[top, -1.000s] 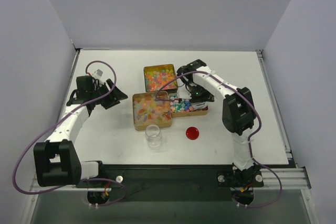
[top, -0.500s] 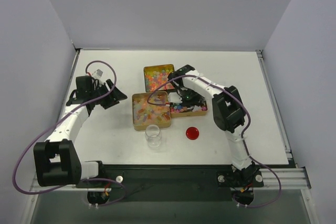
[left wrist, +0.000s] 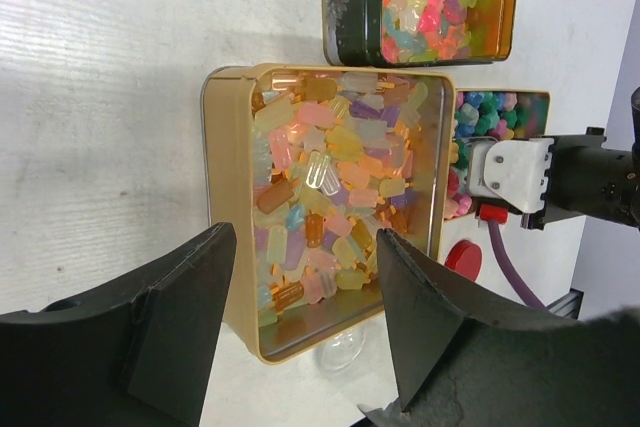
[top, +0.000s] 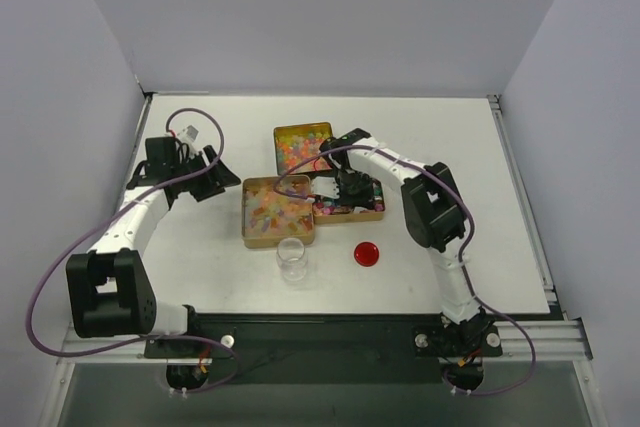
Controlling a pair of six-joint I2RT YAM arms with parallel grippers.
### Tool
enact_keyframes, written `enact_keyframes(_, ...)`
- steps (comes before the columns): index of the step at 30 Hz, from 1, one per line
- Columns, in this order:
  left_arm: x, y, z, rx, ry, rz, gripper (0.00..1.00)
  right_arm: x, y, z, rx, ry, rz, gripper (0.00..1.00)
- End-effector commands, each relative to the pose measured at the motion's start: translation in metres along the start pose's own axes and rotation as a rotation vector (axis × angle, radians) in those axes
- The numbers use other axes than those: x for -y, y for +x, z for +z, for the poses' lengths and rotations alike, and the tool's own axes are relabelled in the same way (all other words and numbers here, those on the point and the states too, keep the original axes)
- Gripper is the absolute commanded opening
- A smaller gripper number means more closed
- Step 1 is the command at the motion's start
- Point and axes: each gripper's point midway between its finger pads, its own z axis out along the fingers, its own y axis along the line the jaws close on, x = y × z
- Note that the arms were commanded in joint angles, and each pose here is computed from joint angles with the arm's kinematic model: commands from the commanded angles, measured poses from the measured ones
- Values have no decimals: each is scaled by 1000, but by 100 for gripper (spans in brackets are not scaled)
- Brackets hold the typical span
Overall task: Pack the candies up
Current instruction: Scoop the fake candies from the storage box.
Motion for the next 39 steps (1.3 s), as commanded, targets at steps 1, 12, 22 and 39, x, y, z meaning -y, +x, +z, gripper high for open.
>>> enact_keyframes(1,8,-20,-4,26,21,71,69,-15,-21,-1,227,-64,54,0)
enact_keyframes(12,6,-19,-3,-6,44,116,70,-13,-14,-8,443,-52,187,0)
enact_keyframes(22,1,-20,-2,-11,53,132,70,-17,-12,-24,556,2,208,0)
enact_keyframes(39,-1,-32,-11,-20,84,271,71,5,-8,-70,743,123,342,0)
